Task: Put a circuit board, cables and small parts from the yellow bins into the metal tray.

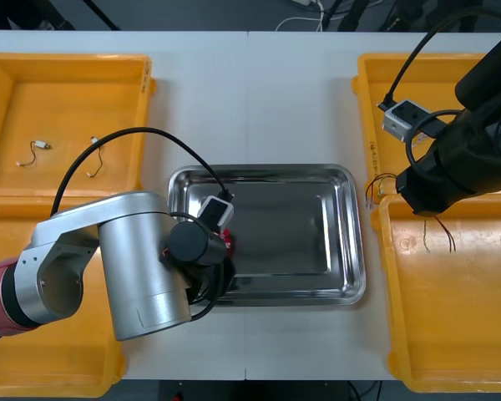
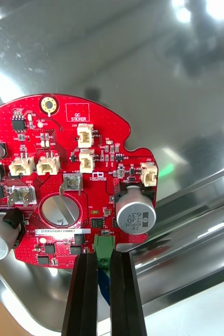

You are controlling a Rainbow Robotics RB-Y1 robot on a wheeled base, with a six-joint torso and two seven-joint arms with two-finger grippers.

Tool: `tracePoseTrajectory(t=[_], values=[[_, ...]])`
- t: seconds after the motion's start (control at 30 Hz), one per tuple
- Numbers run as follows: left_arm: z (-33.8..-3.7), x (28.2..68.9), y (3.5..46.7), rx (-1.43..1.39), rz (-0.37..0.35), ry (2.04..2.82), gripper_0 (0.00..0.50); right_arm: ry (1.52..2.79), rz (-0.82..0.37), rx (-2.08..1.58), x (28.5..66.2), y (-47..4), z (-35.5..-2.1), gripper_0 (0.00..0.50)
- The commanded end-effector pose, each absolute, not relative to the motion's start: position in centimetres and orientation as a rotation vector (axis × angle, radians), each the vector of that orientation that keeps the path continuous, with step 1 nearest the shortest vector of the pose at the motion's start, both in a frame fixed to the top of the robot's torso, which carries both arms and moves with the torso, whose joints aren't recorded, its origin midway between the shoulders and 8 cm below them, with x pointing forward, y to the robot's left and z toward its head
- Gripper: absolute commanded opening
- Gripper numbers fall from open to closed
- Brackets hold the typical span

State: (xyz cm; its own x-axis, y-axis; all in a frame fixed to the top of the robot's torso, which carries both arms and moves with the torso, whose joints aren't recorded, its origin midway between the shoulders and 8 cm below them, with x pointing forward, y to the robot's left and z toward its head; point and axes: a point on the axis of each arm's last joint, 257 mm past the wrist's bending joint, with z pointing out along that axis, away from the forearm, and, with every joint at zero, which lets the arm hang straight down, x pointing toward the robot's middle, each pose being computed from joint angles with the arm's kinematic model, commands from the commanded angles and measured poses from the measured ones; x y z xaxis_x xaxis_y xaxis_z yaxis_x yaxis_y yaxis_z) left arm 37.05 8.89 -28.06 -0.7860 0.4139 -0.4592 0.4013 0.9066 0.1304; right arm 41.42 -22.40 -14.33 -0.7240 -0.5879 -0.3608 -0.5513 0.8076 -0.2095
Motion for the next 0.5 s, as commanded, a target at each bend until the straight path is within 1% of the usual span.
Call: tracePoseTrajectory(t=[0.03,0.23,0.5], values=[[-27.4,37.4,6.8,0.504,-0.030,2.560,0.000,2.542,-0.137,-0.864,42.0,-21.7,-13.1,0.000],[-28.6,37.7,6.5,0.490,-0.050,2.565,0.000,2.543,-0.132,-0.867,42.0,-21.6,-13.2,0.000],[-28.8,37.6,5.7,0.467,-0.086,2.567,0.000,2.545,-0.138,-0.867,42.0,-21.7,-13.2,0.000]])
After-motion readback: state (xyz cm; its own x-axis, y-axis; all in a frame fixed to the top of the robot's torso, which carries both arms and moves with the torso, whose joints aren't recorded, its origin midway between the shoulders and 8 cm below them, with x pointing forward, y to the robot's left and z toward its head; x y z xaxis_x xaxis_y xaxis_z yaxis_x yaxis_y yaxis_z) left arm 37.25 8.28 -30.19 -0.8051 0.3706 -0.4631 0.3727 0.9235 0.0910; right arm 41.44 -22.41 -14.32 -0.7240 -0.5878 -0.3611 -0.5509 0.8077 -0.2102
